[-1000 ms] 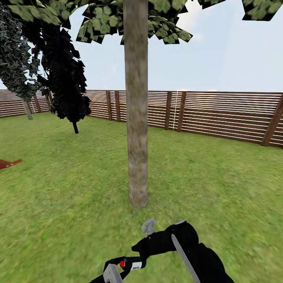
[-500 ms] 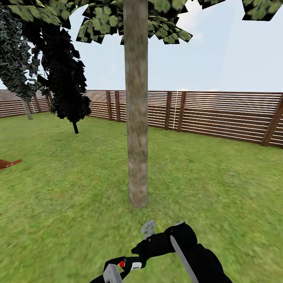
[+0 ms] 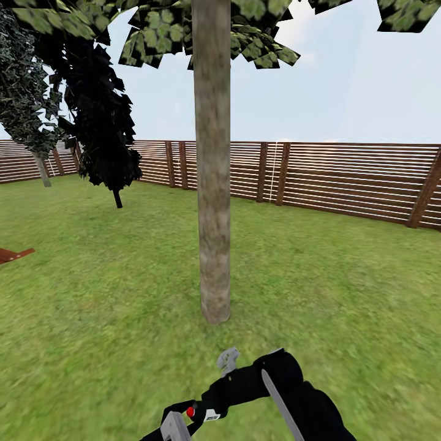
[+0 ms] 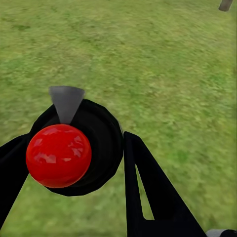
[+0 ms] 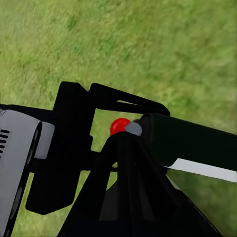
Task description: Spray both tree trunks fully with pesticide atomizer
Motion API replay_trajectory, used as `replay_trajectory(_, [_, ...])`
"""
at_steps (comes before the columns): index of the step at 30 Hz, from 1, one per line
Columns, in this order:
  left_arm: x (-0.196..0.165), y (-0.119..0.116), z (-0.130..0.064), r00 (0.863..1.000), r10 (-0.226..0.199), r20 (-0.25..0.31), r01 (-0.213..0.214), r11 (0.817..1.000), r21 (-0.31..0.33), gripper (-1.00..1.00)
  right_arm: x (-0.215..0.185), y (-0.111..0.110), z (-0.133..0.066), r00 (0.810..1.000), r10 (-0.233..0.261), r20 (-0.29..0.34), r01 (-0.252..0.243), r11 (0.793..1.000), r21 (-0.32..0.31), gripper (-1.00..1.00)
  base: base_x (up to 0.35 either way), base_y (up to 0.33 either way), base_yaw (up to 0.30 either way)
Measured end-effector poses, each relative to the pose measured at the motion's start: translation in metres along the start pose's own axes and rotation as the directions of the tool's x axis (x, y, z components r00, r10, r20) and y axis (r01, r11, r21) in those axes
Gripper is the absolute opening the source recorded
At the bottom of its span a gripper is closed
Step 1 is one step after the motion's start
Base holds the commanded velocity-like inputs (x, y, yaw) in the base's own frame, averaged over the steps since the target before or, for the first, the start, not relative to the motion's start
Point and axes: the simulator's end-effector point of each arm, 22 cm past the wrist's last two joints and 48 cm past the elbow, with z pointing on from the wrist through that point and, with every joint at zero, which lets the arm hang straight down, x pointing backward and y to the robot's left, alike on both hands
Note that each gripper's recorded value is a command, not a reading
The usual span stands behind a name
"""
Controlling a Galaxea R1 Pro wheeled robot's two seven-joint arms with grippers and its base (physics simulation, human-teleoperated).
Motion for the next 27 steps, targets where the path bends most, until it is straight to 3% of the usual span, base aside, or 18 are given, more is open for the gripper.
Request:
replay_trajectory(17, [0.0,-0.002,0.0,1.0,0.001,0.001,-0.001,1.0,0.005,-1.0,0.008,-0.006,0.006,1.0,0.016,-0.021,-0.016,1.0,0.021,-1.0,0.0,0.0,0.0])
replay_trajectory(27, [0.0,-0.002,0.0,1.0,0.001,0.001,-0.001,1.0,0.006,-1.0,0.008,0.002,0.014,0.999,0.024,-0.027,-0.023,1.0,0.002,-1.0,0.0,0.0,0.0])
